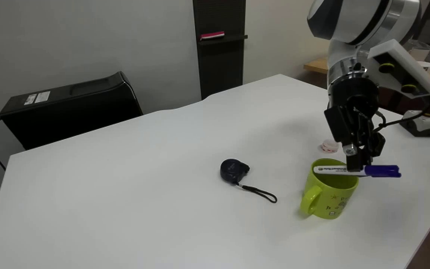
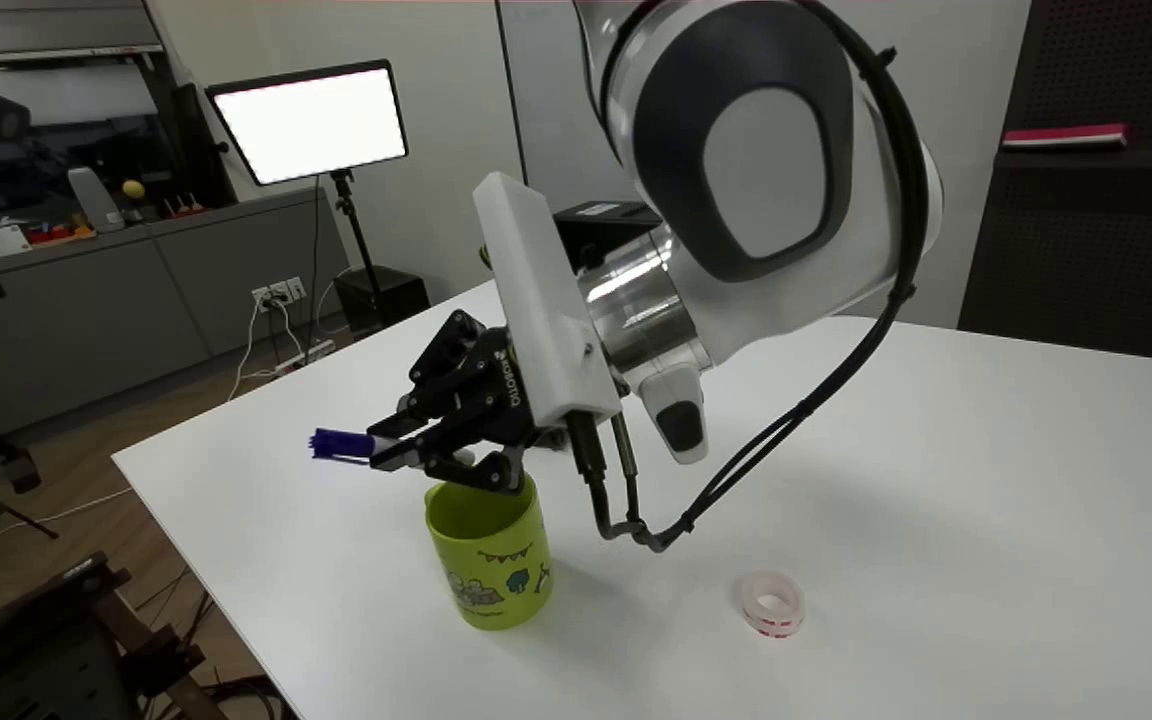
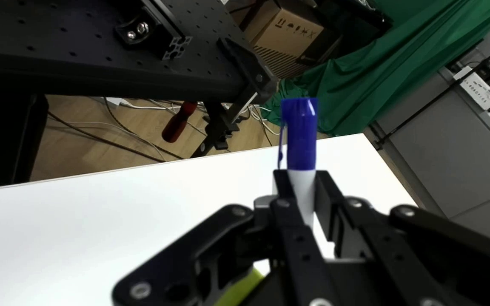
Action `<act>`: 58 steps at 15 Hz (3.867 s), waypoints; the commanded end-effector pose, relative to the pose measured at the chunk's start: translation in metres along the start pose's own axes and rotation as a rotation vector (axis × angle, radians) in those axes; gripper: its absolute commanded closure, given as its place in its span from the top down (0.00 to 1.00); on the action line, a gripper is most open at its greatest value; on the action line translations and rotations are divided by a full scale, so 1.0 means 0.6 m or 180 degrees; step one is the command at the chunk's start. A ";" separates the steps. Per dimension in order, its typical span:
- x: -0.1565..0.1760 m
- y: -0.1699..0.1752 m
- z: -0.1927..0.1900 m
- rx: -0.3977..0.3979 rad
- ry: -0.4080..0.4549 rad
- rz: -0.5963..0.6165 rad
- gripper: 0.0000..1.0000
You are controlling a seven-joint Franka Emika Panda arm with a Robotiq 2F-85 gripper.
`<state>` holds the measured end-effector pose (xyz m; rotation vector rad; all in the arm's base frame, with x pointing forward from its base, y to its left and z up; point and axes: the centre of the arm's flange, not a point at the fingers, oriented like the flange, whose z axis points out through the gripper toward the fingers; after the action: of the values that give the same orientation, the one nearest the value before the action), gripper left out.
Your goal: Place the blue marker in the yellow mug
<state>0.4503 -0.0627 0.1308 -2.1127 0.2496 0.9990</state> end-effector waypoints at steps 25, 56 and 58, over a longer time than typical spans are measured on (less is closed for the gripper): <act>-0.057 0.066 -0.030 0.0119 0.0275 0.0126 0.05; 0.049 0.079 -0.056 0.0188 0.0103 0.0162 0.27; 0.053 0.077 -0.055 0.0181 0.0076 0.0140 0.48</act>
<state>0.4554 -0.1143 0.0933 -2.0806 0.3292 0.9550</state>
